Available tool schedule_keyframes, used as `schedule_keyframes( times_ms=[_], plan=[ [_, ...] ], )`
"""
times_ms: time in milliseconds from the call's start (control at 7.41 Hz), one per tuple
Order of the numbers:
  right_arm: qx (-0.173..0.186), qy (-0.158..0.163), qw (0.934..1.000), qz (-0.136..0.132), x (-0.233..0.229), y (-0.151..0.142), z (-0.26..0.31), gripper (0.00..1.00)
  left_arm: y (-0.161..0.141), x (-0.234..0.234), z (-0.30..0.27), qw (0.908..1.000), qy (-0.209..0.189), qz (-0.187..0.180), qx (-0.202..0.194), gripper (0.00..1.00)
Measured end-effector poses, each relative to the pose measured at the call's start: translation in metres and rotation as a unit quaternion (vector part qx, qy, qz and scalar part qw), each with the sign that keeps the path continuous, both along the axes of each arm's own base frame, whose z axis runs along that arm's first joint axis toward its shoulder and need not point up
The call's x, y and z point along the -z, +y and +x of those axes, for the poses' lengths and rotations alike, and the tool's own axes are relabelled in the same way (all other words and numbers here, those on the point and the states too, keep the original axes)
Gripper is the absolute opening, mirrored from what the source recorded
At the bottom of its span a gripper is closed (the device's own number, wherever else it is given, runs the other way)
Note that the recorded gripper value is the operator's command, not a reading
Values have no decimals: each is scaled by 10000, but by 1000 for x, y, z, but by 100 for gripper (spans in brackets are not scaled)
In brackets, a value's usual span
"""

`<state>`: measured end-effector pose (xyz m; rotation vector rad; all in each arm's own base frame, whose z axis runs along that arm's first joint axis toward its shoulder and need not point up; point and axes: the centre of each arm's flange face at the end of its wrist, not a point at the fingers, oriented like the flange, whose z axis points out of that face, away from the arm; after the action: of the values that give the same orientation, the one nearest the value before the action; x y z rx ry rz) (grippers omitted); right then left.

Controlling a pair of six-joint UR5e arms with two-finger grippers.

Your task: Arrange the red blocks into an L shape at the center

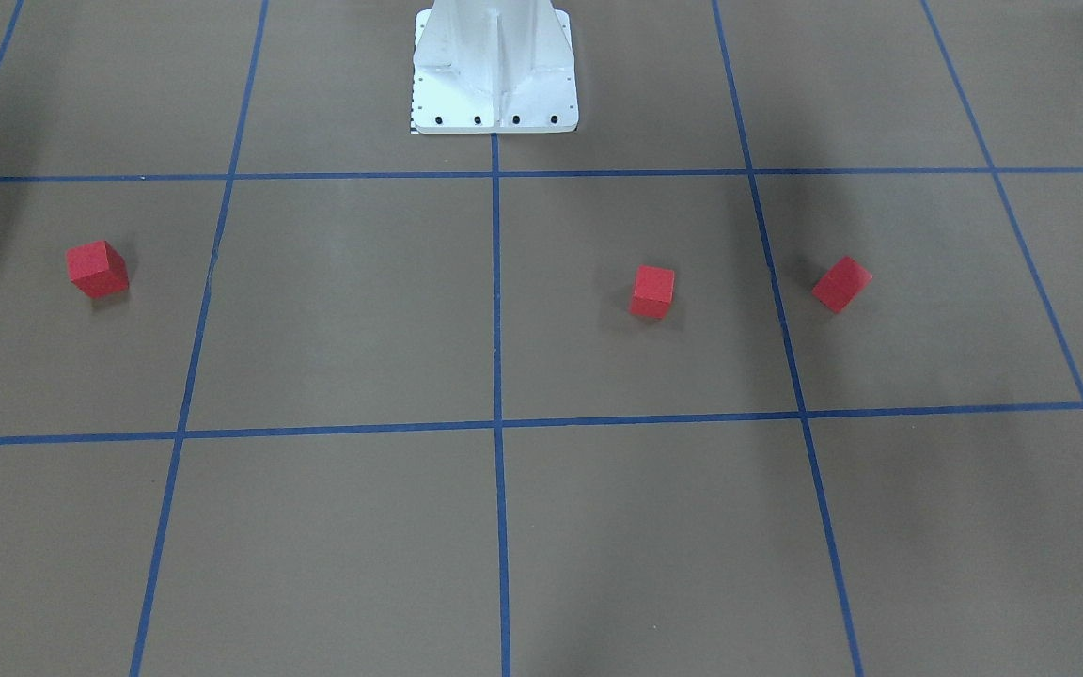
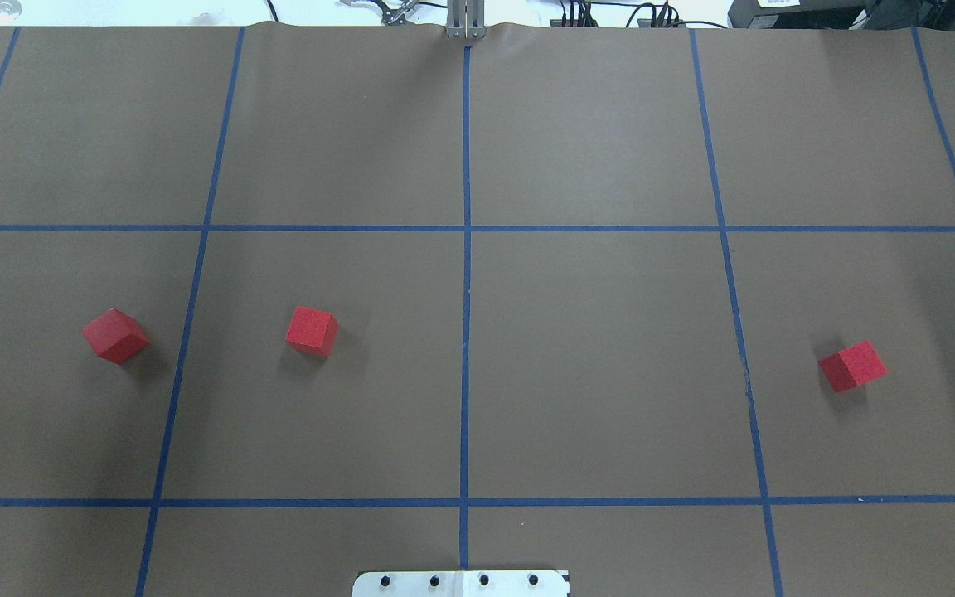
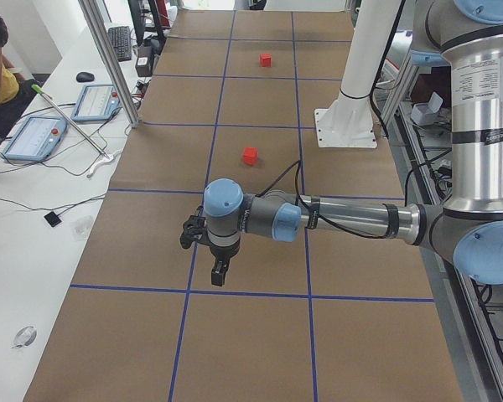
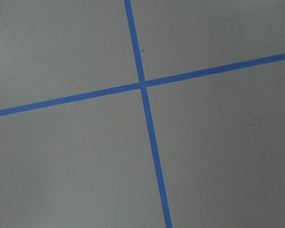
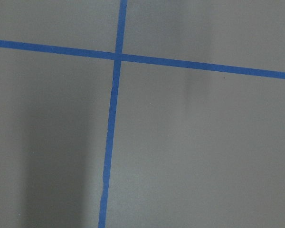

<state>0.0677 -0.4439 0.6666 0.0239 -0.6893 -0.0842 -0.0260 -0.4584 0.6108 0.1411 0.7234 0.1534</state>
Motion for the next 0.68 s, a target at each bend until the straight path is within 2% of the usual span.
schedule_keyframes(
  times_ms=[405,675],
  plan=[
    [5,-11,10000,21,2,0,0,99,1,13,0,9999,12,120,5,100],
    [9,-10,9997,235,22,-4,0,99,-2,24,1,9997,30,222,23,100]
  ],
)
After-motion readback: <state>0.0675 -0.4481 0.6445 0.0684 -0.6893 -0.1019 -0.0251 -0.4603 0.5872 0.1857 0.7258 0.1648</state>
